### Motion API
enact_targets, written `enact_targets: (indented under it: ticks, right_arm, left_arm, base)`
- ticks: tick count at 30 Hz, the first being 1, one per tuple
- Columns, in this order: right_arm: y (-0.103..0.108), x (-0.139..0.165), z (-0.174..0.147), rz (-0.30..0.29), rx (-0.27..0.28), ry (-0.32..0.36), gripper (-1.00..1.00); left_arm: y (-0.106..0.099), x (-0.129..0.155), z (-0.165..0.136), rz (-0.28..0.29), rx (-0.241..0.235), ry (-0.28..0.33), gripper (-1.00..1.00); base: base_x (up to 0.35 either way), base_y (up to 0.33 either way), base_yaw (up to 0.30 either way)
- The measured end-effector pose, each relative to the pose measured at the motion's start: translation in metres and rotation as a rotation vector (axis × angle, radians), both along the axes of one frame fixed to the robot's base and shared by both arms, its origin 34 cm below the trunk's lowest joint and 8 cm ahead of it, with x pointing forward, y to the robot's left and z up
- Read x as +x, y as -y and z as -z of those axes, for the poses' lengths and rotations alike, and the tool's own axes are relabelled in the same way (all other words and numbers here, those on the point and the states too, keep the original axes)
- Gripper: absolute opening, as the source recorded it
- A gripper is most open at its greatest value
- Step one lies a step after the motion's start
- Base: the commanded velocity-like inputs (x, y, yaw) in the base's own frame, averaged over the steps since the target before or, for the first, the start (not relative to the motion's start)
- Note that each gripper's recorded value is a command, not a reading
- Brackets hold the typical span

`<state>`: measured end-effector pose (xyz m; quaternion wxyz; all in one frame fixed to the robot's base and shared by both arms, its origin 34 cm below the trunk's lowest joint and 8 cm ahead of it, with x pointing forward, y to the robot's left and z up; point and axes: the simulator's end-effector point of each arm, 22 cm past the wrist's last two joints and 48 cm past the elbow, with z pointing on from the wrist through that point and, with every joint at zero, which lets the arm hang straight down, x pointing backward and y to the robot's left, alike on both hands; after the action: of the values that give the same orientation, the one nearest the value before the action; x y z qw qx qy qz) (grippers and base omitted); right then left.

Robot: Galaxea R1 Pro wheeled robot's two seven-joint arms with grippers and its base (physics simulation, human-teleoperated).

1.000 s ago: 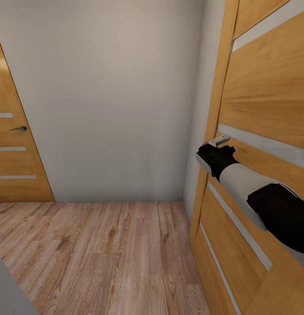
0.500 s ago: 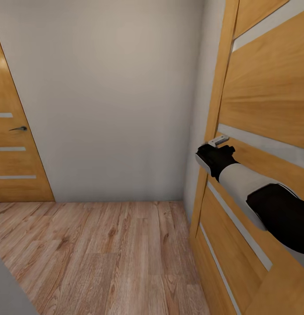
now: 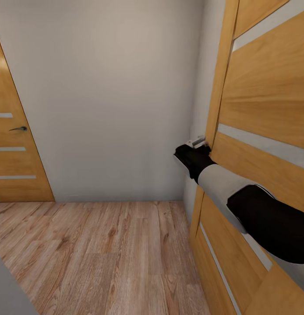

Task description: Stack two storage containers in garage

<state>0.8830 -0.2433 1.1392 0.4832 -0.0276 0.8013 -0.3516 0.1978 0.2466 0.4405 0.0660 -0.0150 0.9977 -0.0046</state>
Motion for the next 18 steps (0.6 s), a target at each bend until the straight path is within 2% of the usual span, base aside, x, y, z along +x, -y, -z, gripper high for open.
enact_targets:
  ticks: [3, 6, 9, 10, 12, 15, 16, 18]
  right_arm:
    - [-0.005, 0.001, 0.002, -0.013, 0.036, 0.004, 1.0]
    - [-0.021, 0.006, 0.009, -0.049, 0.152, 0.019, 1.0]
    - [-0.064, 0.015, 0.03, -0.167, 0.38, 0.013, 1.0]
    - [-0.073, 0.016, 0.033, -0.194, 0.414, 0.006, 1.0]
    - [-0.106, 0.018, 0.041, -0.305, 0.52, -0.019, 1.0]
    - [-0.134, 0.014, 0.058, -0.402, 0.599, -0.061, 1.0]
    - [-0.146, 0.01, 0.075, -0.438, 0.634, -0.092, 1.0]
    - [-0.18, -0.014, 0.139, -0.527, 0.728, -0.192, 1.0]
  left_arm:
    - [0.0, 0.0, 0.0, 0.0, 0.0, 0.0, 1.0]
    - [0.0, 0.0, 0.0, 0.001, 0.0, 0.001, 1.0]
    - [0.0, 0.0, 0.0, 0.001, 0.0, 0.001, 1.0]
    - [0.0, 0.0, 0.0, 0.001, 0.0, 0.001, 1.0]
    - [0.0, 0.0, 0.0, 0.001, 0.0, 0.001, 1.0]
    - [0.0, 0.0, 0.0, 0.001, 0.0, 0.001, 1.0]
    - [0.0, 0.0, 0.0, 0.001, 0.0, 0.0, 1.0]
    - [0.0, 0.0, 0.0, 0.001, 0.0, 0.0, 1.0]
  base:
    - [0.0, 0.0, 0.0]
    - [0.0, 0.0, 0.0]
    - [0.0, 0.0, 0.0]
    - [0.0, 0.0, 0.0]
    - [0.0, 0.0, 0.0]
    - [0.0, 0.0, 0.0]
    - [0.0, 0.0, 0.0]
    - [0.0, 0.0, 0.0]
